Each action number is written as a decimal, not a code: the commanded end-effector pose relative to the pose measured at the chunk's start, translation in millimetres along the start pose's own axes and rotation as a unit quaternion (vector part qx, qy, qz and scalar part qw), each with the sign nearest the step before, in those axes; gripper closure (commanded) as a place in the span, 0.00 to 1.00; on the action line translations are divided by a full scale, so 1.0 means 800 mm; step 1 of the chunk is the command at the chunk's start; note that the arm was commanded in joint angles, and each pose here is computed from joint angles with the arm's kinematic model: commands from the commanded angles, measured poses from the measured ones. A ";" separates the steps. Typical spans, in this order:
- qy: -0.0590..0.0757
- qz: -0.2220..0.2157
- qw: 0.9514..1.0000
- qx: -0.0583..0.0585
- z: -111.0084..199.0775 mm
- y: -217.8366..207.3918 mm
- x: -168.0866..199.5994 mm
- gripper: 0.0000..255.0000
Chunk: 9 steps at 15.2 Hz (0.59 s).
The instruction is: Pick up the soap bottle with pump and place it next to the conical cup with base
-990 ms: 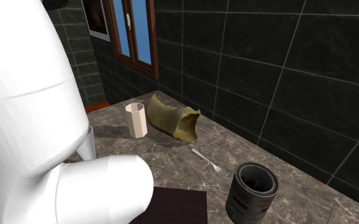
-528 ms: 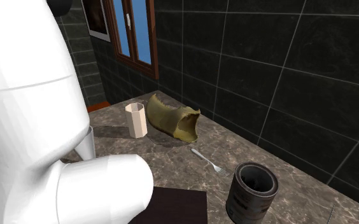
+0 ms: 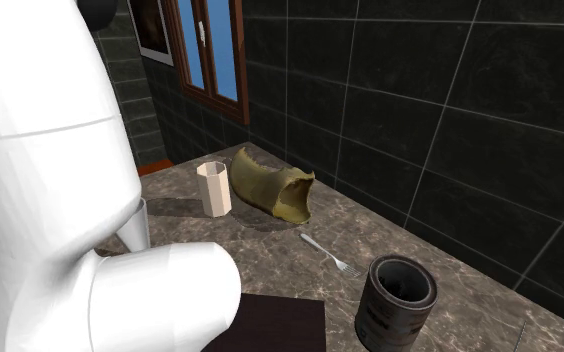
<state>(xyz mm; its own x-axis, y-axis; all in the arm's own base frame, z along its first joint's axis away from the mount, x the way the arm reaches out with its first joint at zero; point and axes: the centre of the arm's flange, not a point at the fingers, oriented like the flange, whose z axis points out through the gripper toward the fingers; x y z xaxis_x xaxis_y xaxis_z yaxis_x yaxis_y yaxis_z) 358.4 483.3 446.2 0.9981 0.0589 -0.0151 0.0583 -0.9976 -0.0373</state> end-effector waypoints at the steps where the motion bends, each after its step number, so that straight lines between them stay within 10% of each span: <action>1: 0.000 0.000 1.000 0.000 0.014 0.001 -0.001 1.00; 9: 0.000 0.000 1.000 0.000 0.067 0.003 0.000 1.00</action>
<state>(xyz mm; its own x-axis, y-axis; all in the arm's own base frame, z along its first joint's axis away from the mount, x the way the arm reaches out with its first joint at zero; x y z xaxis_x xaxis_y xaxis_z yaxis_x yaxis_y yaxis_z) 358.5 483.4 398.8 0.9981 0.0590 -0.0152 0.0584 -0.9976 -0.0373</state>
